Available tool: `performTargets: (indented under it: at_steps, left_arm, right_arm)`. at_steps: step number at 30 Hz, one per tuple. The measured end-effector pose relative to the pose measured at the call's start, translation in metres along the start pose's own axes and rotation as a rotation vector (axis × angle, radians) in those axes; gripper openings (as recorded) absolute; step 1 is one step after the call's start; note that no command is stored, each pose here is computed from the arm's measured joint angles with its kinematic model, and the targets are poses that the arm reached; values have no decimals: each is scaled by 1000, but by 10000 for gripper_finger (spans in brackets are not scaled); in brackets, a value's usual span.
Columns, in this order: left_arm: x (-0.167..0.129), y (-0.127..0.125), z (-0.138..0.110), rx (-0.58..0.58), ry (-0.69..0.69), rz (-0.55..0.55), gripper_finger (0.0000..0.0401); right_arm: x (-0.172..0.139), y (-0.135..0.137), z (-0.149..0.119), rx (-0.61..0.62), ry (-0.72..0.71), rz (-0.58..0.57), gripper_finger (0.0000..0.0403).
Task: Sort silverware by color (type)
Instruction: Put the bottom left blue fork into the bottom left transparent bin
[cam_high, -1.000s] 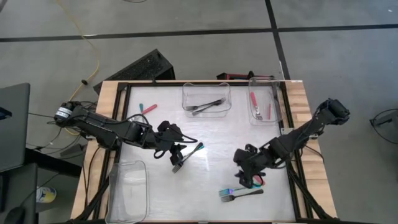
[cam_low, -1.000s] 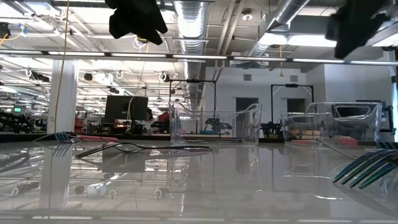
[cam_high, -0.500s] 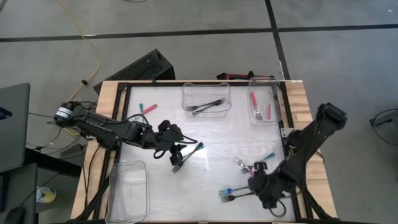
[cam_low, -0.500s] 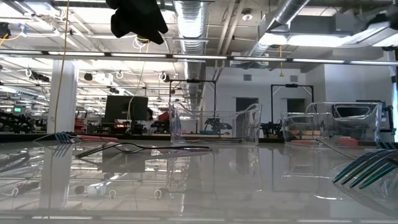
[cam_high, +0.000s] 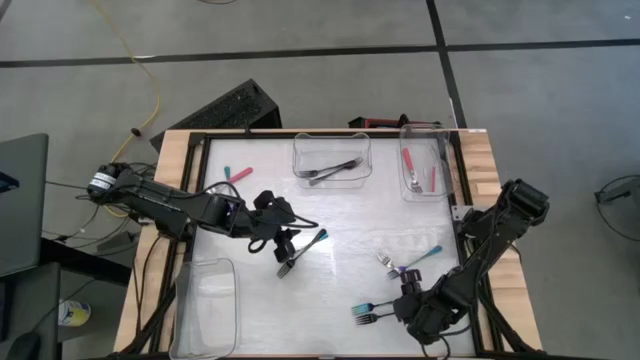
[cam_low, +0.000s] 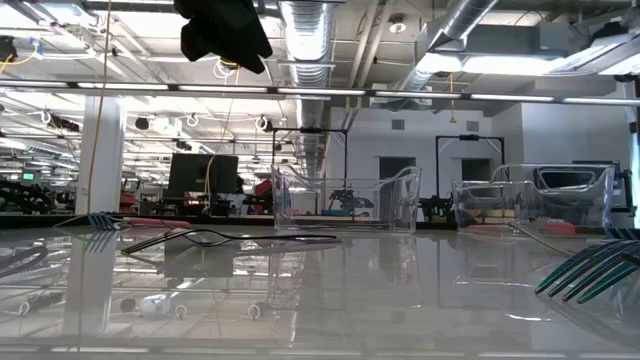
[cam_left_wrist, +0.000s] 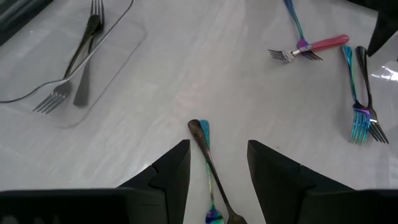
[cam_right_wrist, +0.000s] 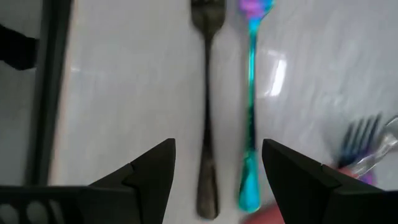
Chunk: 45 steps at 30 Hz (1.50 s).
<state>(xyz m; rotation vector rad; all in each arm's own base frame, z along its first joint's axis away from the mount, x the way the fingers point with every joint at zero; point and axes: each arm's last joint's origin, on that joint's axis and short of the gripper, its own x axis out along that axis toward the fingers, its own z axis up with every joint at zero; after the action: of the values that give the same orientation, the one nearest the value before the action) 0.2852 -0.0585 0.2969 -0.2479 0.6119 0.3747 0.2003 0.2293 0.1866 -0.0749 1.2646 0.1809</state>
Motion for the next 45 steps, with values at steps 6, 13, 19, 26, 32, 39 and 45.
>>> performTargets:
  at_steps: [6, 13, 19, 26, 32, 39, 45]
  left_arm:
    - [1, 1, 1, -5, -1, 5, 144]
    - [1, 2, 0, -10, 6, 1, 144]
    - [1, 1, -1, -12, 27, -21, 144]
    - [1, 1, -1, -18, 27, -22, 144]
    - [1, 1, -1, -21, 27, -22, 144]
    - [1, 1, -2, -16, 38, -19, 144]
    - [1, 0, -1, -23, 31, -36, 144]
  right_arm:
    - [11, -17, 14, 6, -36, -60, 265]
    - [33, -21, 22, 13, -19, -74, 265]
    - [52, -16, 21, 15, 1, -84, 260]
    - [60, -16, 20, 21, 19, -99, 153]
    - [59, -17, 21, 6, 19, -97, 29]
    - [23, -30, 22, 25, -101, -215, 39]
    - [-39, -49, 30, 146, -288, -135, 33]
